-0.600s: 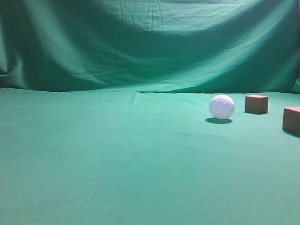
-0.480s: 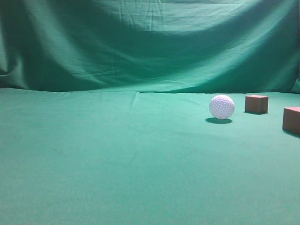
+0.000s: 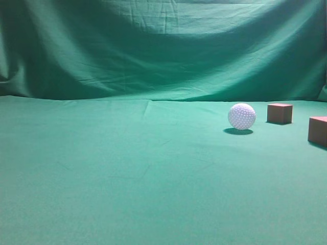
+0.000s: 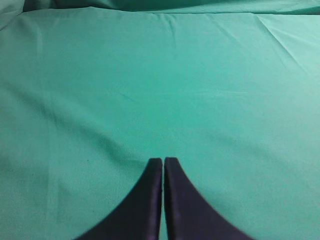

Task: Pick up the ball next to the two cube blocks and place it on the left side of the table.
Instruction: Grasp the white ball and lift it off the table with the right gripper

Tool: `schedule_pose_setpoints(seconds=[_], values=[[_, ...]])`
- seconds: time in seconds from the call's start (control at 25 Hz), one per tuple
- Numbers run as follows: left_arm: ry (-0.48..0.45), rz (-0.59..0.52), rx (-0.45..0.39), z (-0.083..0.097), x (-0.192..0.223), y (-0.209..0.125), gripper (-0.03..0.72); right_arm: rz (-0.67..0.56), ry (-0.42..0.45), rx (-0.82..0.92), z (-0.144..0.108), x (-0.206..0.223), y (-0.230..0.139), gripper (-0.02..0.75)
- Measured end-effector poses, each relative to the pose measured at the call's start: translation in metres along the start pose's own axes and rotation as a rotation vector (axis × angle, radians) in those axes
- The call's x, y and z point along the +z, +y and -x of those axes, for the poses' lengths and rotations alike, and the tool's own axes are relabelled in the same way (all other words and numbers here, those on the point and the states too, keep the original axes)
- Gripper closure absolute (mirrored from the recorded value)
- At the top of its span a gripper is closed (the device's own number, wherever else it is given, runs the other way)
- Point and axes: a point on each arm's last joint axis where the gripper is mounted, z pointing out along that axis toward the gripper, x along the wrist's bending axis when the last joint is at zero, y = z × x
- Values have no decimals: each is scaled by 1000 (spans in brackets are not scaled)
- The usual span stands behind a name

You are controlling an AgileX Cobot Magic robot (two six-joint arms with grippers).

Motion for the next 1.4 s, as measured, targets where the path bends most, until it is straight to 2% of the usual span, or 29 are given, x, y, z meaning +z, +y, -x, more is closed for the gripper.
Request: schedule_pose_setpoints(seconds=[0.36,0.48,0.64,0.8,0.92,1.04,1.2,1.28,1.4], values=[[0,0,0,0,0,0,688,1,0,0,0,0,0,738],[0,0,0,0,0,0,688,35,7,27,-1,0,3,738],[0,0,0,0,0,0,688,235,55,259,-2,-2,21,738],[0,0,0,0,0,0,688,501,18,353,6,-11,42,738],[0,0,0,0,0,0,688,527,50,383,5,-22,62,738],[0,0,0,0,0,0,688,467,88,320,-1,-36,100,738],[0,0,0,0,0,0,688,215,139,220,-10,-27,138,738],[0,0,0,0,0,0,688,65,169,189,-14,-15,151,738],[0,0,0,0,0,0,688,-90,193,79,-16,9,163,738]])
